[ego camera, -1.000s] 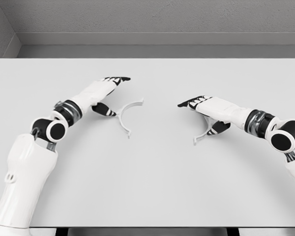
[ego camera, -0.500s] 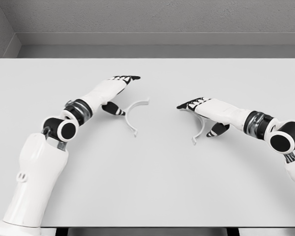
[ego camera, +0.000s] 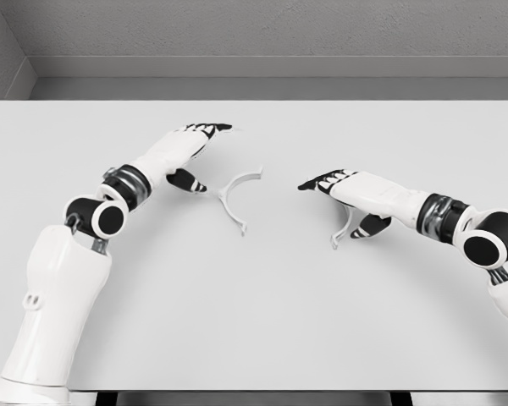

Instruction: Assemble PVC drainage pipe clamps

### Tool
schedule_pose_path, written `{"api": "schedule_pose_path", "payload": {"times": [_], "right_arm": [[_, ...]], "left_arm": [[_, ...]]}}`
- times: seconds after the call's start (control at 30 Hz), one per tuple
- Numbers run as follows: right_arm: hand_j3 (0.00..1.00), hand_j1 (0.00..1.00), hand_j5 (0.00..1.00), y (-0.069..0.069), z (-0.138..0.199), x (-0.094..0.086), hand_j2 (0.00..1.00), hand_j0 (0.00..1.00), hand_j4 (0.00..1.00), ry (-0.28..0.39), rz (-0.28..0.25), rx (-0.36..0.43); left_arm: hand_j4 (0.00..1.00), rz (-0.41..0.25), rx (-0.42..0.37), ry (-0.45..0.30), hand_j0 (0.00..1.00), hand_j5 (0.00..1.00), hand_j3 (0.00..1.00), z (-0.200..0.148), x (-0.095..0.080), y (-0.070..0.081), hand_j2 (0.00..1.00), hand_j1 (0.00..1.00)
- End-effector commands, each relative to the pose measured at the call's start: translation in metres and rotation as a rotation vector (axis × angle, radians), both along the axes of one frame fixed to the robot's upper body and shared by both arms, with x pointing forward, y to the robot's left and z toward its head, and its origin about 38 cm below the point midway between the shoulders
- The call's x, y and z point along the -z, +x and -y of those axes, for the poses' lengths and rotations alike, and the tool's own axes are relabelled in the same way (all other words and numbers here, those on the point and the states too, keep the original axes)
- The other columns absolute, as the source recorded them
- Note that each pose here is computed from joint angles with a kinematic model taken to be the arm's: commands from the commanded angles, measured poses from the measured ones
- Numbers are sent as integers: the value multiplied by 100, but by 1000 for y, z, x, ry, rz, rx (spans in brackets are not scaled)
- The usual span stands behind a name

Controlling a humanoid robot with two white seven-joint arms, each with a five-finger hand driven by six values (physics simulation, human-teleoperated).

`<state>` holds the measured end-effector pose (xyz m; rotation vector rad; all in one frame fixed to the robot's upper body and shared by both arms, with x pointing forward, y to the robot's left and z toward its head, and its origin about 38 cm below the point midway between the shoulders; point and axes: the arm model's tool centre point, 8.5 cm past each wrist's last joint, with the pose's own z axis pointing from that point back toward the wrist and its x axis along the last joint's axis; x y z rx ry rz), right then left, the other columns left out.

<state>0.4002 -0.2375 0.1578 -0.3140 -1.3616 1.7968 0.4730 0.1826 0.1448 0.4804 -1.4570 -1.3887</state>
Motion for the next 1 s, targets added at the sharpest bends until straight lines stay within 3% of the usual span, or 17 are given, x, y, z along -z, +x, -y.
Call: {"api": "schedule_pose_path", "payload": {"times": [0.0,0.1,0.23,0.5,0.83,0.97], "right_arm": [[100,100,100,0,-1,-1,100,100,100,5,1,-1],[100,100,100,-2,-2,0,100,100,100,7,-3,-2],[100,100,100,-3,-5,4,100,100,100,2,-12,-12],[100,100,100,-3,-14,7,100,100,100,15,-19,-24],[100,100,100,-1,-15,5,100,100,100,18,-16,-18],[100,100,100,-1,-16,5,100,100,100,21,-16,-18]], "left_arm": [[100,-30,-32,11,100,100,100,-16,9,4,100,100],[100,-58,-62,12,100,100,100,-17,10,14,100,100],[100,-32,-27,1,100,100,100,5,-2,22,100,100],[100,-20,45,-6,100,100,100,43,-7,20,100,100],[100,-51,-17,-11,100,100,100,31,3,25,100,100],[100,-53,-3,-6,100,100,100,36,5,23,100,100]]}}
